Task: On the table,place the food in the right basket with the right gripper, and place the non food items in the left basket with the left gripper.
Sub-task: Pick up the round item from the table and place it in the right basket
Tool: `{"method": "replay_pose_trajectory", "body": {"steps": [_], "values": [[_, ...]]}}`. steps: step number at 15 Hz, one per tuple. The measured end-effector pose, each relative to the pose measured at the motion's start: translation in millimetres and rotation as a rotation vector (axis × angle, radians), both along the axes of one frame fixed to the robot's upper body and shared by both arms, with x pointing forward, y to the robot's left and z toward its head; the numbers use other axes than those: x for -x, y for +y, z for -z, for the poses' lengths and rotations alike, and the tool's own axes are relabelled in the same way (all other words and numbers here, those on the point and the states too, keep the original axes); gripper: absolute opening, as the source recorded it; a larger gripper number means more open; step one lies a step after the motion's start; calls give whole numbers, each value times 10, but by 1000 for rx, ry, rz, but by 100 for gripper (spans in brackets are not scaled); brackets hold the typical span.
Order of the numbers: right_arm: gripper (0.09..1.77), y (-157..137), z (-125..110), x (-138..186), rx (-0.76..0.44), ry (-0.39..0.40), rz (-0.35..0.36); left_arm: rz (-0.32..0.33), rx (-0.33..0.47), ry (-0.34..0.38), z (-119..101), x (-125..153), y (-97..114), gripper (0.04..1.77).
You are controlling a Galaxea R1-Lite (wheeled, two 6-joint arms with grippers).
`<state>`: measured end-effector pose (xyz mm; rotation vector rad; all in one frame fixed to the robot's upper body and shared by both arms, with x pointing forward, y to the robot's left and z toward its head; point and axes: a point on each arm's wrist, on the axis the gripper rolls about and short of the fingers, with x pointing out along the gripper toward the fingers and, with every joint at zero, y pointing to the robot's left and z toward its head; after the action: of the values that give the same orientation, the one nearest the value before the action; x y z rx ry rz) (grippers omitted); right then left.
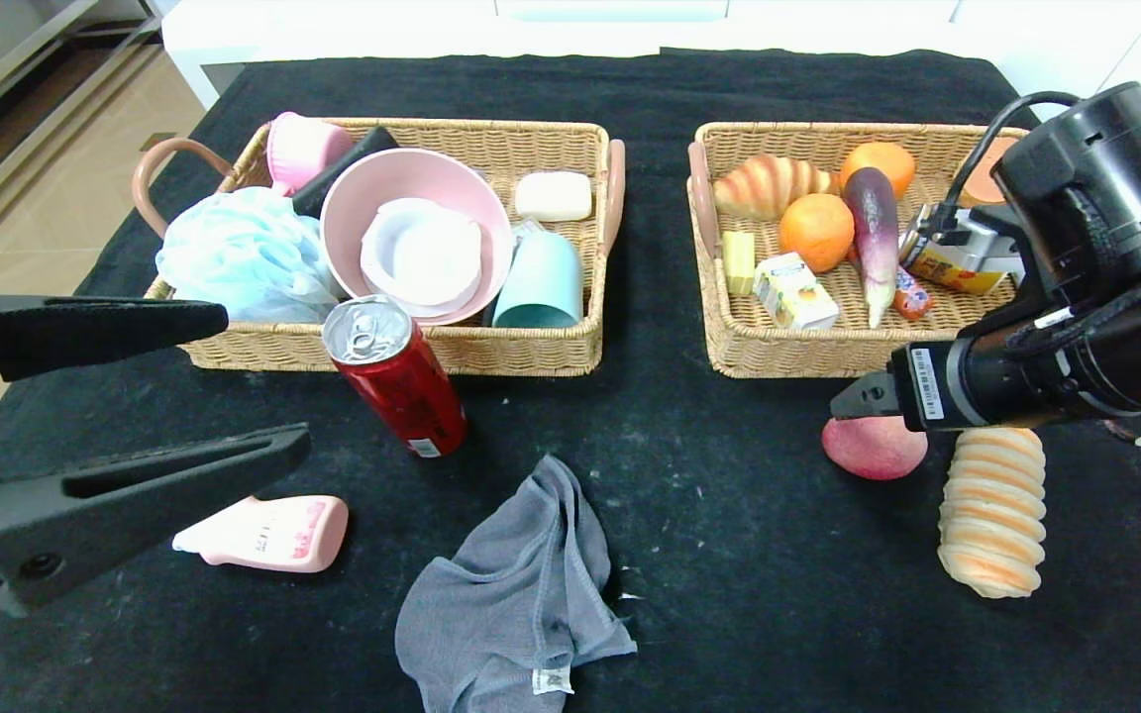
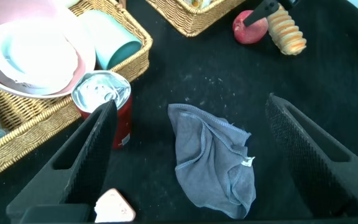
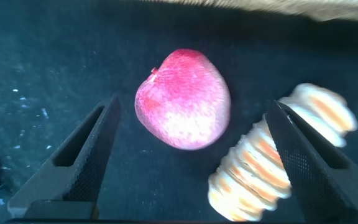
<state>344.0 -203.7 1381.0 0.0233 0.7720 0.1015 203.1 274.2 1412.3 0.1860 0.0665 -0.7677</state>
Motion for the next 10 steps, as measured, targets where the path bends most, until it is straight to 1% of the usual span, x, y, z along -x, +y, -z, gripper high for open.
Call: {"method": "replay_pose_trajectory", "body": {"steps": [5, 10], "values": [[170, 82, 201, -128, 14, 62, 17, 0, 1, -1, -2, 2, 1, 172], [170, 113, 300, -220, 23, 86, 28, 0, 1, -1, -2, 4, 2, 172]]}}
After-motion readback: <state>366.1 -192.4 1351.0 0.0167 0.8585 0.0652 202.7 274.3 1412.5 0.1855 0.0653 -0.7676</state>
